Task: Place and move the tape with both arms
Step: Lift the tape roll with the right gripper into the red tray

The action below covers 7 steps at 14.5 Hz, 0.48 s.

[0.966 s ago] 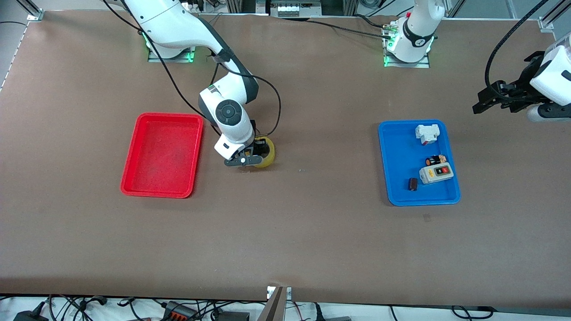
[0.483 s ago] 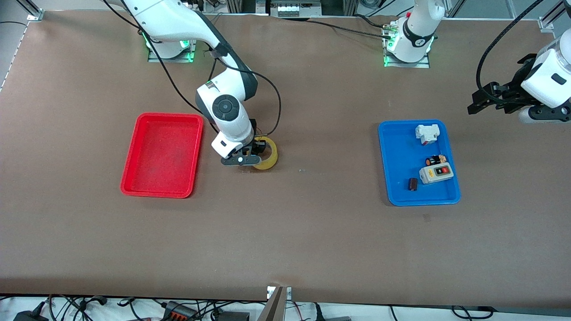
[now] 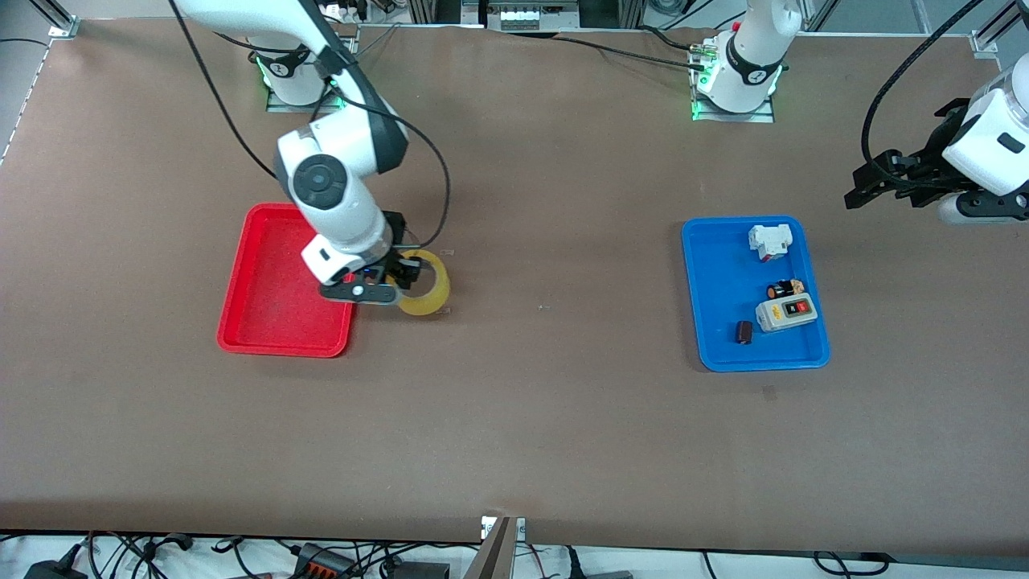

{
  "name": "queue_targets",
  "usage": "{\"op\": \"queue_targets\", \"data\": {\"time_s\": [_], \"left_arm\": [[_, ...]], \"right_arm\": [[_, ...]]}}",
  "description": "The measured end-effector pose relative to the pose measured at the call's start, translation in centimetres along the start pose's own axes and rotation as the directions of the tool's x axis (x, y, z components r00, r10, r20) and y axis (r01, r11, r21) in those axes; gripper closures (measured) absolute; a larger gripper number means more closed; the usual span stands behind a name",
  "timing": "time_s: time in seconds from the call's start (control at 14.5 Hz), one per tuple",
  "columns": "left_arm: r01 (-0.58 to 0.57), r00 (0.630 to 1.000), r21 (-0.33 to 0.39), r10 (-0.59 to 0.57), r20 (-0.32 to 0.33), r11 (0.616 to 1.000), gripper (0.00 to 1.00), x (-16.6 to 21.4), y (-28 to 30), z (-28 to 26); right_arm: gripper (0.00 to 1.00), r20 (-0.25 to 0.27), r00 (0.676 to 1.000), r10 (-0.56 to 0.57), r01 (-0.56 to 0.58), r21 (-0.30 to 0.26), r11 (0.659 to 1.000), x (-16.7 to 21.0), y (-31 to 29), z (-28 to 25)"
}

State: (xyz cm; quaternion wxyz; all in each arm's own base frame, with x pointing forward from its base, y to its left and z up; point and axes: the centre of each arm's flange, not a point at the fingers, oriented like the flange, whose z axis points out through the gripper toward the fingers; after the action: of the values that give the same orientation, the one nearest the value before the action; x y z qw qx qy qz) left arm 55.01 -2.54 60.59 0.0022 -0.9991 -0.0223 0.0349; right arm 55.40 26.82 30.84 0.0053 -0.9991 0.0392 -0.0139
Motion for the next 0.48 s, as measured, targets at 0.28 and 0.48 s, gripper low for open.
{"op": "queue_targets", "data": {"time_s": [0.28, 0.48], "left_arm": [[0.002, 1.000, 0.000, -0.002, -0.001, 1.000, 0.00, 0.0, -0.1, 0.0], [0.002, 1.000, 0.000, -0.002, -0.001, 1.000, 0.00, 0.0, -0.1, 0.0]], "right_arm": [[0.79, 0.030, 0.999, -0.027, 0.027, -0.022, 0.999, -0.6, 7.4, -0.5], [0.79, 0.053, 0.996, -0.067, 0.069, -0.028, 0.997, -0.9, 13.1, -0.6]]}}
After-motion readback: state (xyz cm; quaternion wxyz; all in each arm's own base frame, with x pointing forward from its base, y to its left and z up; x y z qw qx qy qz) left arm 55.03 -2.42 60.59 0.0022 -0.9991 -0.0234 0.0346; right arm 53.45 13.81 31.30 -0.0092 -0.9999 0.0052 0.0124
